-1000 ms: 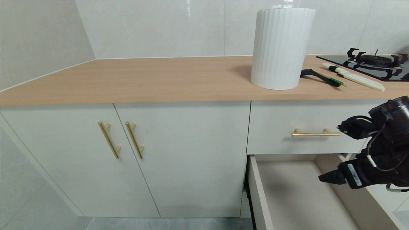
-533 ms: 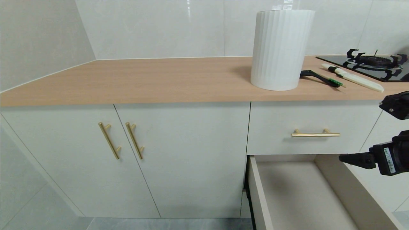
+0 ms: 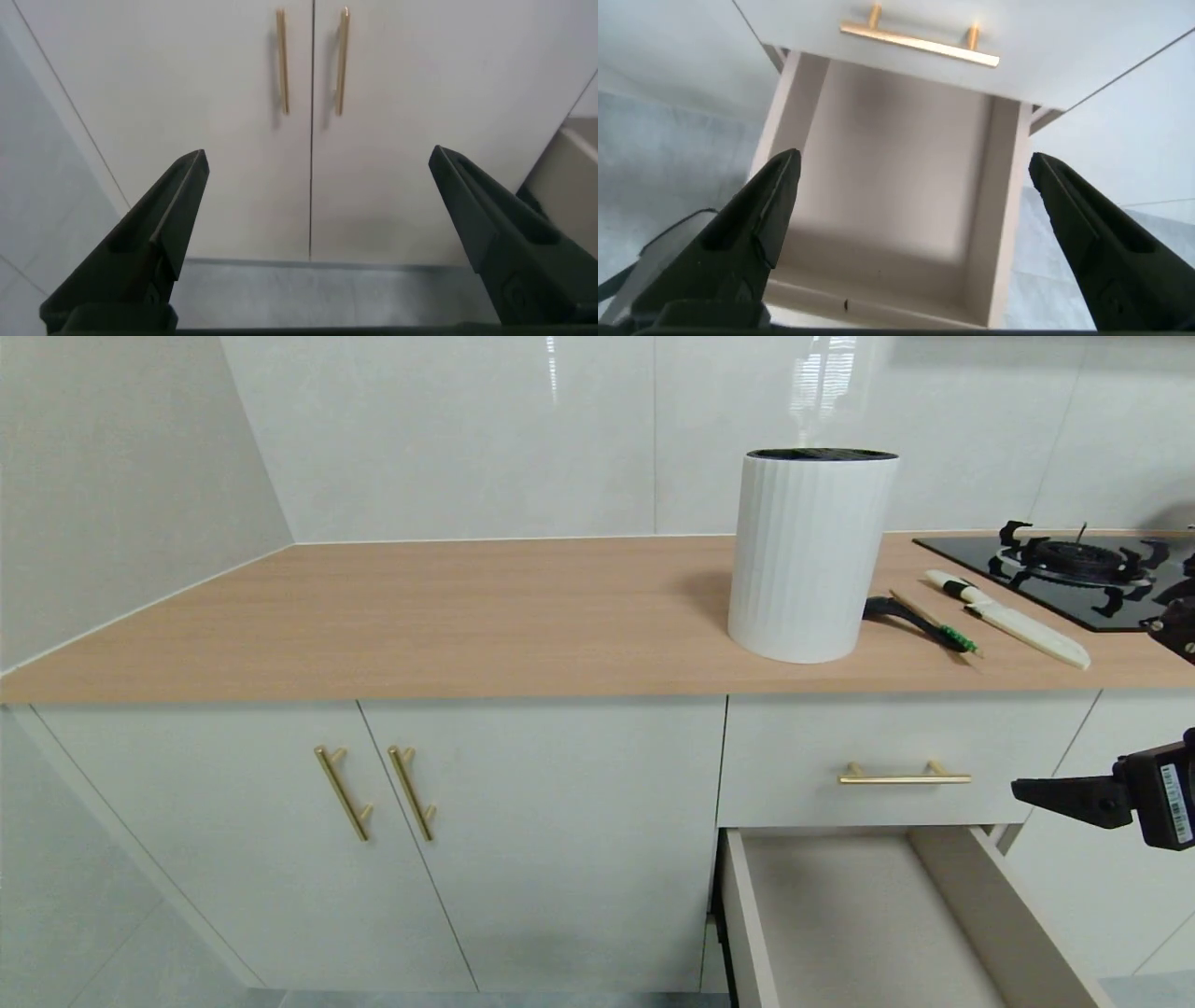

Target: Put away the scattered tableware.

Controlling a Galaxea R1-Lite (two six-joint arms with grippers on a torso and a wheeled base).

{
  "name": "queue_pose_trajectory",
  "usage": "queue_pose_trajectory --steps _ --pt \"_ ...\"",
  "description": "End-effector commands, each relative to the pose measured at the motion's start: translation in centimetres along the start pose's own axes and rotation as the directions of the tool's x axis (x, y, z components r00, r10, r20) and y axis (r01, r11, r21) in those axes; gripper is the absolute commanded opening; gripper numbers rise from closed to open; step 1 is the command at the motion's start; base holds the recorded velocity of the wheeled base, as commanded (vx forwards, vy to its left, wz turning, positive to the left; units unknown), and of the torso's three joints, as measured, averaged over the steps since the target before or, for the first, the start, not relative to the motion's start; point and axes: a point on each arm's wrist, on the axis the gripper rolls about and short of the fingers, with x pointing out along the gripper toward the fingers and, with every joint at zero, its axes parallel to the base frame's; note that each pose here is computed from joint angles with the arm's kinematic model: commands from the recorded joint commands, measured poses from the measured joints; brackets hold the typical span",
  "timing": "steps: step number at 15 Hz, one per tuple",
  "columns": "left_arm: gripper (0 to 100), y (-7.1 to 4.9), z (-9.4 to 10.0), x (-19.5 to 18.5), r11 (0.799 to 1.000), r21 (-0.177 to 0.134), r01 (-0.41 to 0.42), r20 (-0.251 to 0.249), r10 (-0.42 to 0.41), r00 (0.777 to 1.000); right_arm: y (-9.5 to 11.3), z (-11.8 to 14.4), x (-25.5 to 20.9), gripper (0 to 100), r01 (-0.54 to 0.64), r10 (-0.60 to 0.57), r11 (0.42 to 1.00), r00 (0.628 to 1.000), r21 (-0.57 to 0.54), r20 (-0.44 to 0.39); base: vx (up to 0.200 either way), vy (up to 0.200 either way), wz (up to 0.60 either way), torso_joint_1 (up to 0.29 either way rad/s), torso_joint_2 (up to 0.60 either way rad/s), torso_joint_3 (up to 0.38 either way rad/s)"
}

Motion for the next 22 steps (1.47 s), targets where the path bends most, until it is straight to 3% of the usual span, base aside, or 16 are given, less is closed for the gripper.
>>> queue_pose_trajectory --steps 1,11,16,22 --pt "100 0.0 0.0 0.0 1.000 0.000 0.000 -0.002 0.000 1.000 0.0 0.0 0.0 100 0.000 0.000 1.000 1.000 0.000 -0.002 0.000 0.000 0.00 0.183 -0.48 -0.286" --pt "100 0.0 0.0 0.0 1.000 0.000 0.001 0.000 -0.001 1.000 0.0 0.0 1.1 100 0.000 -0.001 1.000 0.999 -0.027 -0.036 0.000 0.000 0.00 0.182 -0.44 -0.261" --pt "100 0.0 0.0 0.0 1.000 0.000 0.000 0.000 0.000 1.000 -2.6 6.1 10.1 100 0.095 -0.090 0.990 0.994 0.105 -0.057 0.000 0.000 0.00 0.018 -0.04 -0.020" --pt "100 0.0 0.0 0.0 1.000 0.000 0.000 -0.002 0.000 1.000 -2.8 6.8 16.6 100 0.157 -0.118 0.962 0.977 0.222 -0.178 0.000 0.000 0.00 0.000 0.00 0.000"
